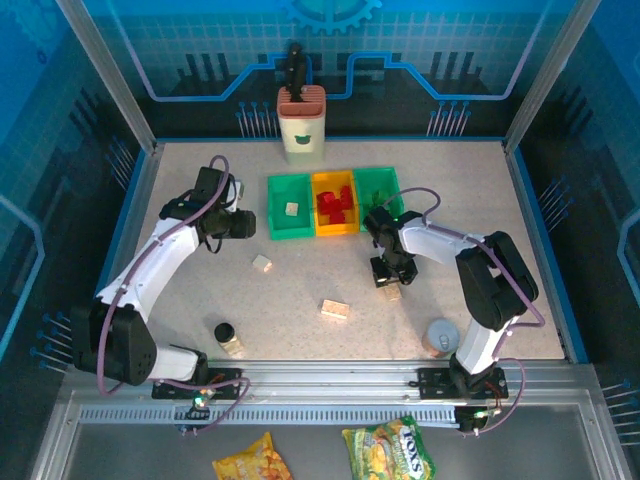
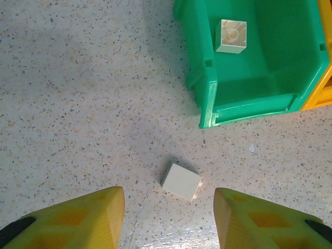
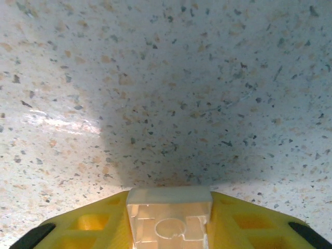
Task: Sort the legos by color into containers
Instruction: Pick up the lego from the bottom-center of the table.
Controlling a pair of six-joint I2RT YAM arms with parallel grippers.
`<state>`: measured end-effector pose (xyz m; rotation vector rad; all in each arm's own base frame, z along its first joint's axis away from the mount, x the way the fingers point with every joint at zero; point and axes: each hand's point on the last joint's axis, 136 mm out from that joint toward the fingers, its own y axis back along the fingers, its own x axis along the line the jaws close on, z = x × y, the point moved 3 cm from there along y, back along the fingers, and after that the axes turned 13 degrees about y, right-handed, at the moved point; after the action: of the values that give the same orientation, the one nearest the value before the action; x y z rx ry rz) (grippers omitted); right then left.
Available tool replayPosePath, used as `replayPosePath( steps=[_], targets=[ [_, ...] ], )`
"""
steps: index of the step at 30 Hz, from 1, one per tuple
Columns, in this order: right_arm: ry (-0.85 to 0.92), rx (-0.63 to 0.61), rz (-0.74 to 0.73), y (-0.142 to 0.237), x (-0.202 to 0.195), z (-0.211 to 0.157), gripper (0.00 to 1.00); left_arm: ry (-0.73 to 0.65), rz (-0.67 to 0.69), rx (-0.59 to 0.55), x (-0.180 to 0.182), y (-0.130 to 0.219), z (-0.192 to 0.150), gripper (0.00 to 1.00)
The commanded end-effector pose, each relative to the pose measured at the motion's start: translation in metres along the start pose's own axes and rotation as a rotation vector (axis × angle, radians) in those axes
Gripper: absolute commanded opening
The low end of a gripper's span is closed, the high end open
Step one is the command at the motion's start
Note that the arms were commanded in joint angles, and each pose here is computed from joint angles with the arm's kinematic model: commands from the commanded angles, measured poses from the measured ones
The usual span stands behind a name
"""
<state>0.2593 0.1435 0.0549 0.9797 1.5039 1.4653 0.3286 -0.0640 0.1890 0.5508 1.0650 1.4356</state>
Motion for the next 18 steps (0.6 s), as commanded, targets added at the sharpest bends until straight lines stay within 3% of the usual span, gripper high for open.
replayPosePath(
  steps=[1,8,18],
  targets=[
    [0.014,-0.012,-0.016,0.010,0.002,0.004,0.38,-0.010,-0.034,-0.021,-0.002,0.005,0.001,0.49],
    [0.015,-0.055,-0.015,0.028,0.011,0.016,0.38,-0.012,-0.040,-0.028,-0.001,0.006,0.003,0.49],
    [0.015,-0.197,0.022,0.066,0.056,0.069,0.38,-0.005,-0.068,-0.049,-0.004,0.012,0.006,0.49]
  ],
)
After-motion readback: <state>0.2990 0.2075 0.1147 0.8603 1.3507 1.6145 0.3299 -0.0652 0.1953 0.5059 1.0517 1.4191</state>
